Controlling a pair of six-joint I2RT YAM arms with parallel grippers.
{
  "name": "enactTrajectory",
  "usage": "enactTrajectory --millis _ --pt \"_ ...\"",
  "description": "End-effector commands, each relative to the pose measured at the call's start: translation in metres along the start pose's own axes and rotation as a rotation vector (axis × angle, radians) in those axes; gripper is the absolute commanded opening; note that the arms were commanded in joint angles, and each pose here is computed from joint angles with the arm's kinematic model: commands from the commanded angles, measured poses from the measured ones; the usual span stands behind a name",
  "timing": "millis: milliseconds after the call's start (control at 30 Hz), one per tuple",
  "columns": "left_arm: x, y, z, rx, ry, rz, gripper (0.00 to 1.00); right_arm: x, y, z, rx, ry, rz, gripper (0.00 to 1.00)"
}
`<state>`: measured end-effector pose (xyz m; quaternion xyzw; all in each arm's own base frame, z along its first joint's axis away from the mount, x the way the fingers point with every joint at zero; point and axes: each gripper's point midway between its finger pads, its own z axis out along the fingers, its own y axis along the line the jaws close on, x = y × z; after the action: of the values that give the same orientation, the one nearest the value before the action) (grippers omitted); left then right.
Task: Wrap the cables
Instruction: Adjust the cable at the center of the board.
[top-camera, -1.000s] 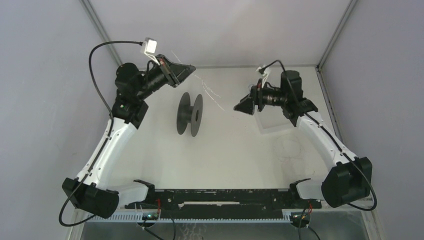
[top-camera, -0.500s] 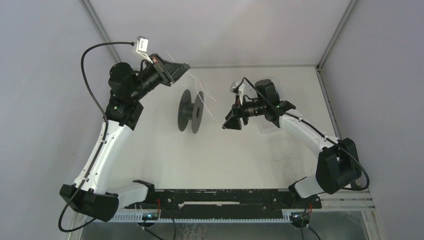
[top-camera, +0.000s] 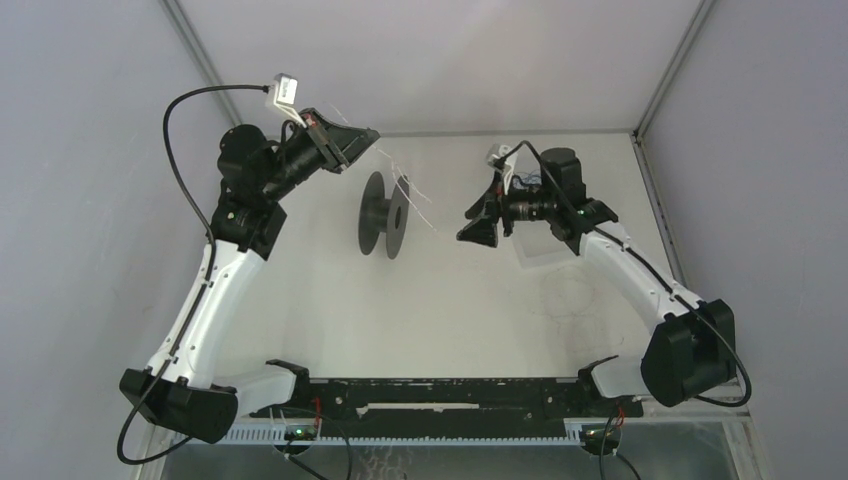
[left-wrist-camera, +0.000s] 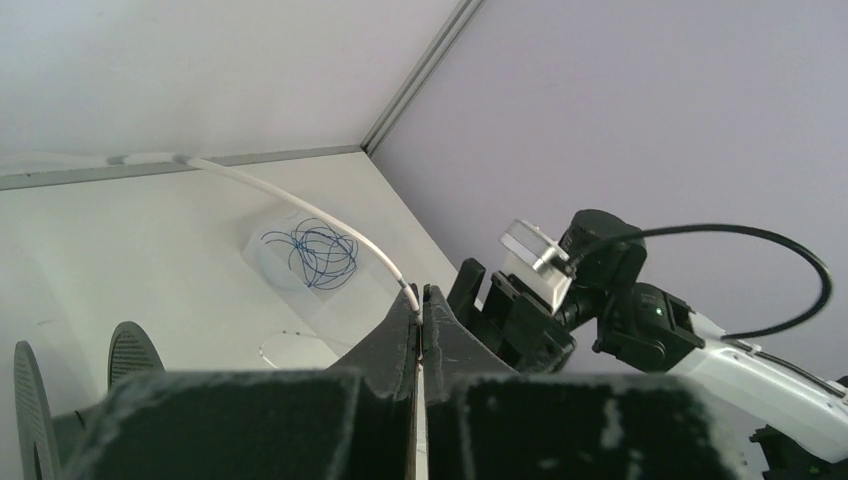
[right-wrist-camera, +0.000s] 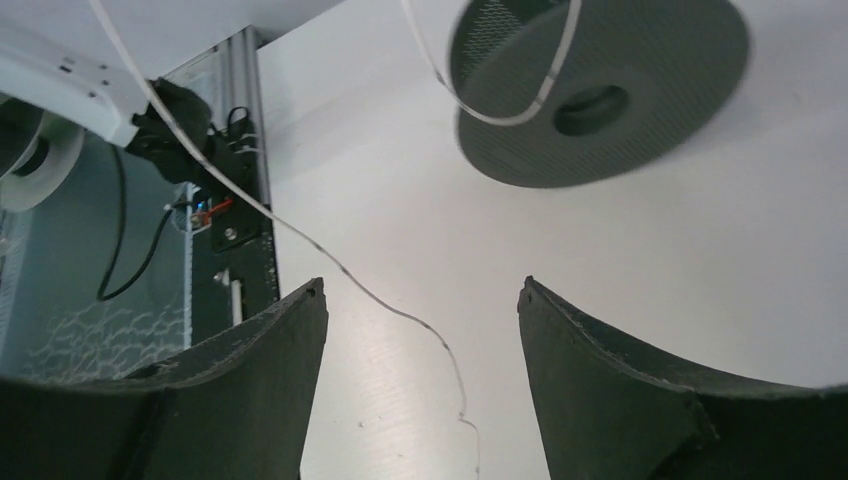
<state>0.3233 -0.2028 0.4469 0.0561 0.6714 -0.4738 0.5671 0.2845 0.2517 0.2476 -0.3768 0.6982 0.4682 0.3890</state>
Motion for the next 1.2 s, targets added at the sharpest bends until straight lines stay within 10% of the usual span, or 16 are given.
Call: enactTrajectory --millis 0,233,433,933,1167 --pt "-0.014 -0.011 -0.006 0.023 -0.048 0.037 0.0 -0.022 0.037 0.013 -0.091 -0.028 -0.136 0.78" --pt "-0.013 -0.011 -0.008 0.023 -0.054 0.03 0.0 -0.014 0.064 0.044 -0.188 0.036 -0.182 0.73" --pt "-0.03 -0.003 -0.016 -0.037 -0.107 0.057 0.0 0.011 0.026 0.032 -0.069 0.125 -0.109 0.0" --pt "-0.162 0.074 -0.096 -0.398 -0.419 0.161 0.0 0.079 -0.109 -0.182 0.729 0.143 0.209 0.02" --pt "-0.118 0.019 -0.054 -0.179 -0.271 0.175 0.0 0.028 -0.044 -0.136 0.516 0.112 -0.055 0.59"
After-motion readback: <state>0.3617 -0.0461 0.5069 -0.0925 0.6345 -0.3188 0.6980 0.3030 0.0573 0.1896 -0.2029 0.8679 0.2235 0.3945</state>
